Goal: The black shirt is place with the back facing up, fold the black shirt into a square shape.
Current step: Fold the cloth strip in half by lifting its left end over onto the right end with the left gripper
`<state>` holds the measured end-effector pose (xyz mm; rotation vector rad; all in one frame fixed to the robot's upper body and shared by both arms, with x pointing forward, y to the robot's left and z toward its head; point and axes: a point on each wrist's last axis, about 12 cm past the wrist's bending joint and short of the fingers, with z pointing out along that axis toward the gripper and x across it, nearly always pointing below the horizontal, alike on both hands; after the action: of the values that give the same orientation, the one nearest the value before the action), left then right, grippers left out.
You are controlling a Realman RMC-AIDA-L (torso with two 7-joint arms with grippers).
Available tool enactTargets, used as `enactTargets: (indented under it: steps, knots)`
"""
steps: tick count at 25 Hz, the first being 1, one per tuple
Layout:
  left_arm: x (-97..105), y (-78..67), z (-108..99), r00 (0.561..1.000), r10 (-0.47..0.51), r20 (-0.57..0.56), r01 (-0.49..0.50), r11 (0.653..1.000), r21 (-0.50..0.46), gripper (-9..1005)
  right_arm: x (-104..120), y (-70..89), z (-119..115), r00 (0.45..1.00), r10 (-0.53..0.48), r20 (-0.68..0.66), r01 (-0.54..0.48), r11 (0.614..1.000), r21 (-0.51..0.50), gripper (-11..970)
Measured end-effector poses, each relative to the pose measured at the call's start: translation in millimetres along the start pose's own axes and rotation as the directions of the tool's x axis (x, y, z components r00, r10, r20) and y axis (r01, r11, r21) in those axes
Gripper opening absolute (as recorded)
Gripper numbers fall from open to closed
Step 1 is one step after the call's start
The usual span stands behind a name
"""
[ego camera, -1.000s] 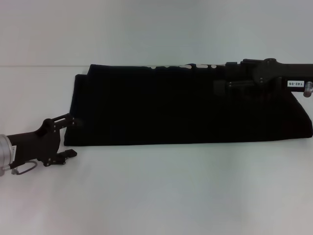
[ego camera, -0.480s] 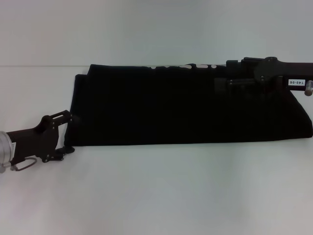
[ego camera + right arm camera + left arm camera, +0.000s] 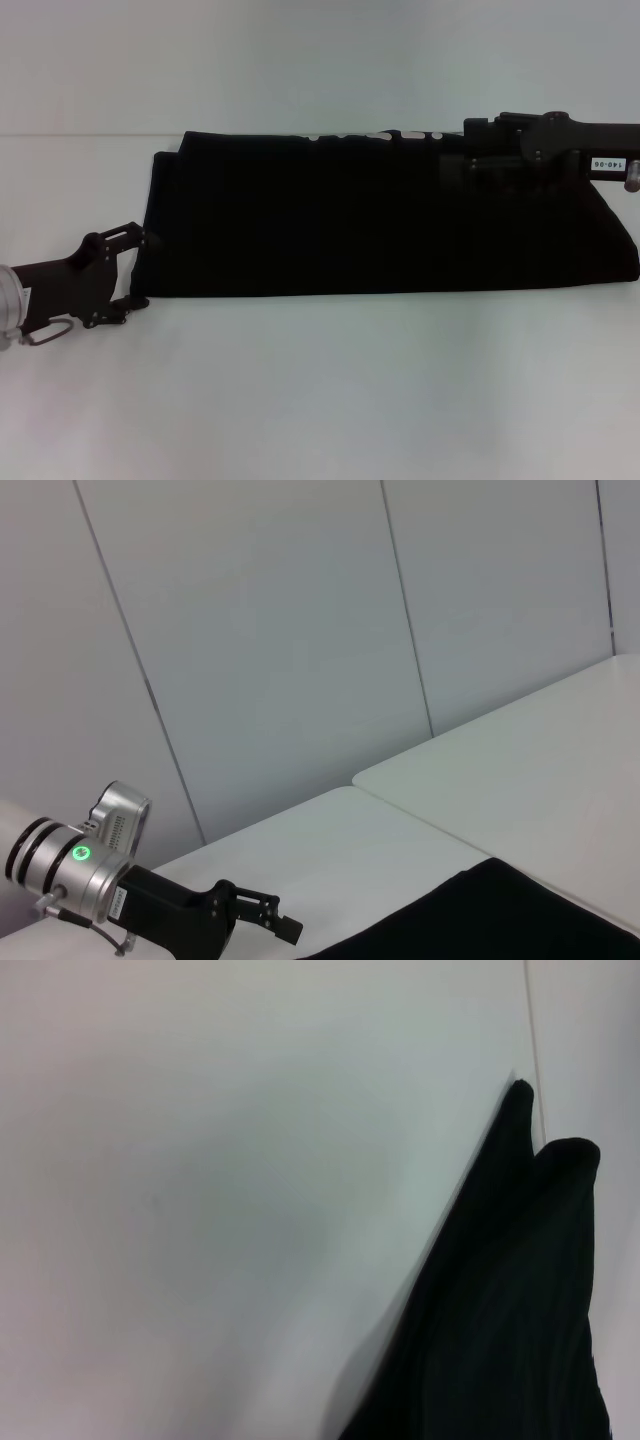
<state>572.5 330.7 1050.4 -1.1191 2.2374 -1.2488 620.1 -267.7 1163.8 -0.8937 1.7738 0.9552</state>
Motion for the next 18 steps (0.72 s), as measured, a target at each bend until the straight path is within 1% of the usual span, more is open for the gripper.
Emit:
enactTargets:
  steps: [6,13,18]
  knots:
    - [-2,-4.7,2,1.0,0.022,0.01,-0.022,1.0,0.001,909,-1,0.0,0,1.0,-0.001,0.006,0.001,1.0,0.0,912]
    - [-3,-15.4,6,0.998,0.062,0.005,-0.062,0.998,0.011,909,-1,-0.2,0,1.0,-0.002,0.006,0.002,1.0,0.002,911]
    - [-4,-17.4,7,0.996,0.092,0.004,-0.092,0.996,0.008,908,-1,-0.7,0,1.0,-0.002,0.006,0.002,1.0,0.006,911]
